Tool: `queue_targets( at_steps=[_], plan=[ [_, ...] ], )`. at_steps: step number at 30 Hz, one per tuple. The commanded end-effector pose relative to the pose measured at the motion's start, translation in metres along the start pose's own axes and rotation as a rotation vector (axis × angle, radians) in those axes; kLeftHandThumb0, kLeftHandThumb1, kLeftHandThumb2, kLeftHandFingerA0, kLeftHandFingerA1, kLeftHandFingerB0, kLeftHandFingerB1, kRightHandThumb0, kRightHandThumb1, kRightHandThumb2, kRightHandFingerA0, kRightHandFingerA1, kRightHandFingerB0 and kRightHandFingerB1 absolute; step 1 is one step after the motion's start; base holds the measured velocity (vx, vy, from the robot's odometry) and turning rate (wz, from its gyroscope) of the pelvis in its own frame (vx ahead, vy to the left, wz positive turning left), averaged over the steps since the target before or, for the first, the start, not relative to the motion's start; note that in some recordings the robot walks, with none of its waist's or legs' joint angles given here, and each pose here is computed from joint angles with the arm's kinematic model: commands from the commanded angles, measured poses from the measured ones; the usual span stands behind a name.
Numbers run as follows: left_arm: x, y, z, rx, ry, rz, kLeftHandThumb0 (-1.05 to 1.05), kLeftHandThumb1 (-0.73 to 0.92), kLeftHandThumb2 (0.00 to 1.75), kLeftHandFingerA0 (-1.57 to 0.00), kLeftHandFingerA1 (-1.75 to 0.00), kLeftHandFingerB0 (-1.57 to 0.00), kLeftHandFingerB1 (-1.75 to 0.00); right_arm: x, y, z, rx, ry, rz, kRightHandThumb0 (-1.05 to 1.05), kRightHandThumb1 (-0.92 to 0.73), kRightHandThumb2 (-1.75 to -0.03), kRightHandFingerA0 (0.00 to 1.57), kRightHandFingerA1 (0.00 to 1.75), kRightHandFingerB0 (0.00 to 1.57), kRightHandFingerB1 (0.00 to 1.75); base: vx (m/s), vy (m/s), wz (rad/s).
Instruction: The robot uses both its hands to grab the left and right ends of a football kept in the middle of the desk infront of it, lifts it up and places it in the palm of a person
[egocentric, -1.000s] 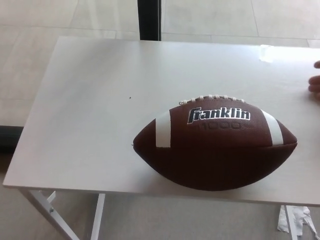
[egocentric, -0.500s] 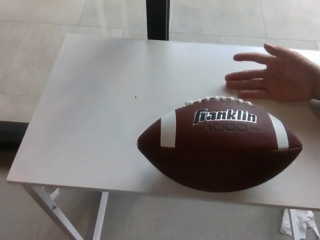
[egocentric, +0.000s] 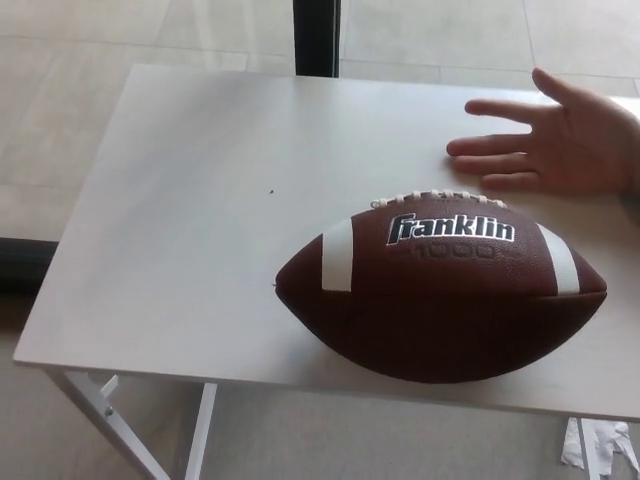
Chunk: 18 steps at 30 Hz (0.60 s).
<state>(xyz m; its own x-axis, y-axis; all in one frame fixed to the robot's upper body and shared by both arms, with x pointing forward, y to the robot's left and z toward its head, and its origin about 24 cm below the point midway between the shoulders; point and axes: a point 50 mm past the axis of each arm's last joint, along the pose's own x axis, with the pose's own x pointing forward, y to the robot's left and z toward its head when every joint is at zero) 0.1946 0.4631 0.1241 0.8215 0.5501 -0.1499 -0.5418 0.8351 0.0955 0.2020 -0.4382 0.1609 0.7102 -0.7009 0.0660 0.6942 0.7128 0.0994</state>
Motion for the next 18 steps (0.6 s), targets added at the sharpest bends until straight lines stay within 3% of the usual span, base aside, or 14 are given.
queue_targets(
  at_steps=[1,3,4,6,7,8,9,10,11,14,15,16,17,18],
  plan=[
    [0.005,-0.048,0.039,-0.114,-0.142,-0.135,-0.96,0.69,0.61,-0.55,-0.50,-0.37,-0.39,-0.008,0.046,0.014,0.030,-0.103,0.139,-0.99,-0.72,-1.15,0.50,0.83,0.32,0.71,0.00,0.000,0.00],
    [0.003,-0.068,0.043,-0.120,-0.168,-0.191,-0.95,0.71,0.62,-0.50,-0.50,-0.32,-0.38,-0.012,0.060,0.006,-0.024,-0.098,0.191,-1.01,-0.69,-1.12,0.51,0.84,0.36,0.74,0.00,0.000,0.00],
    [0.000,-0.083,0.046,-0.124,-0.183,-0.230,-0.91,0.56,0.98,-0.36,-0.58,-0.22,-0.48,-0.017,0.070,0.002,-0.017,-0.075,0.215,-1.01,-0.66,-1.12,0.45,0.77,0.34,0.71,0.00,0.000,0.00],
    [-0.007,-0.113,0.048,-0.118,-0.194,-0.322,-0.88,0.64,1.01,-0.23,-0.55,-0.09,-0.44,-0.025,0.089,-0.008,-0.019,-0.045,0.281,-1.02,-0.64,-1.12,0.37,0.67,0.25,0.62,0.00,0.000,0.00],
    [-0.010,-0.125,0.047,-0.112,-0.202,-0.364,-0.39,0.44,1.08,-0.06,-0.52,0.00,-0.50,-0.028,0.096,-0.014,-0.021,-0.027,0.293,-1.05,-0.87,-0.67,0.36,0.56,0.23,0.49,0.00,0.000,0.00],
    [-0.013,-0.137,0.045,-0.105,-0.198,-0.381,-0.83,0.91,0.67,-0.24,-0.47,-0.09,-0.32,-0.031,0.104,-0.020,-0.022,-0.005,0.306,-0.99,-0.92,-0.69,0.27,0.39,0.16,0.26,0.00,0.000,0.00],
    [-0.016,-0.153,0.042,-0.100,-0.190,-0.408,-0.82,0.92,0.69,-0.24,-0.50,-0.08,-0.30,-0.037,0.114,-0.029,-0.029,0.026,0.330,-0.94,-0.92,-0.73,0.24,0.39,0.12,0.25,0.00,0.000,0.00],
    [-0.019,-0.165,0.039,-0.100,-0.182,-0.430,-0.37,0.50,1.12,-0.05,-0.52,0.00,-0.51,-0.042,0.123,-0.035,-0.039,0.048,0.352,-0.37,-0.45,-1.09,0.03,0.49,0.00,0.48,0.00,0.000,0.00],
    [-0.021,-0.175,0.034,-0.099,-0.169,-0.456,-0.83,0.92,0.71,-0.22,-0.51,-0.08,-0.30,-0.047,0.131,-0.041,-0.058,0.071,0.374,-0.88,-0.92,-0.79,0.21,0.39,0.09,0.25,0.00,0.000,0.00],
    [-0.024,-0.181,0.031,-0.099,-0.159,-0.471,-0.83,0.92,0.71,-0.22,-0.51,-0.08,-0.30,-0.049,0.135,-0.044,-0.085,0.082,0.390,-0.88,-0.92,-0.79,0.21,0.39,0.09,0.25,0.00,0.000,0.00],
    [-0.030,-0.199,0.018,-0.076,-0.110,-0.519,-0.85,0.73,1.09,-0.17,-0.55,-0.05,-0.37,-0.054,0.143,-0.059,-0.087,0.109,0.395,-0.35,-0.51,-1.12,0.03,0.49,0.00,0.48,0.00,0.000,0.00],
    [-0.033,-0.206,0.012,-0.071,-0.092,-0.539,-0.88,0.75,1.16,-0.23,-0.59,0.00,-0.33,-0.053,0.143,-0.064,-0.096,0.122,0.394,-0.85,-0.77,-1.10,0.16,0.48,0.06,0.36,0.00,0.000,0.00],
    [-0.036,-0.214,0.005,-0.071,-0.070,-0.564,-0.88,0.76,1.15,-0.18,-0.57,-0.04,-0.32,-0.051,0.141,-0.074,-0.109,0.151,0.391,-0.85,-0.91,-0.76,0.24,0.40,0.10,0.24,0.00,0.000,0.00],
    [-0.038,-0.216,0.002,-0.080,-0.062,-0.571,-0.88,0.76,1.15,-0.18,-0.57,-0.04,-0.32,-0.049,0.141,-0.078,-0.116,0.167,0.387,-0.85,-0.91,-0.76,0.24,0.40,0.10,0.24,0.00,0.000,0.00]
  ],
)
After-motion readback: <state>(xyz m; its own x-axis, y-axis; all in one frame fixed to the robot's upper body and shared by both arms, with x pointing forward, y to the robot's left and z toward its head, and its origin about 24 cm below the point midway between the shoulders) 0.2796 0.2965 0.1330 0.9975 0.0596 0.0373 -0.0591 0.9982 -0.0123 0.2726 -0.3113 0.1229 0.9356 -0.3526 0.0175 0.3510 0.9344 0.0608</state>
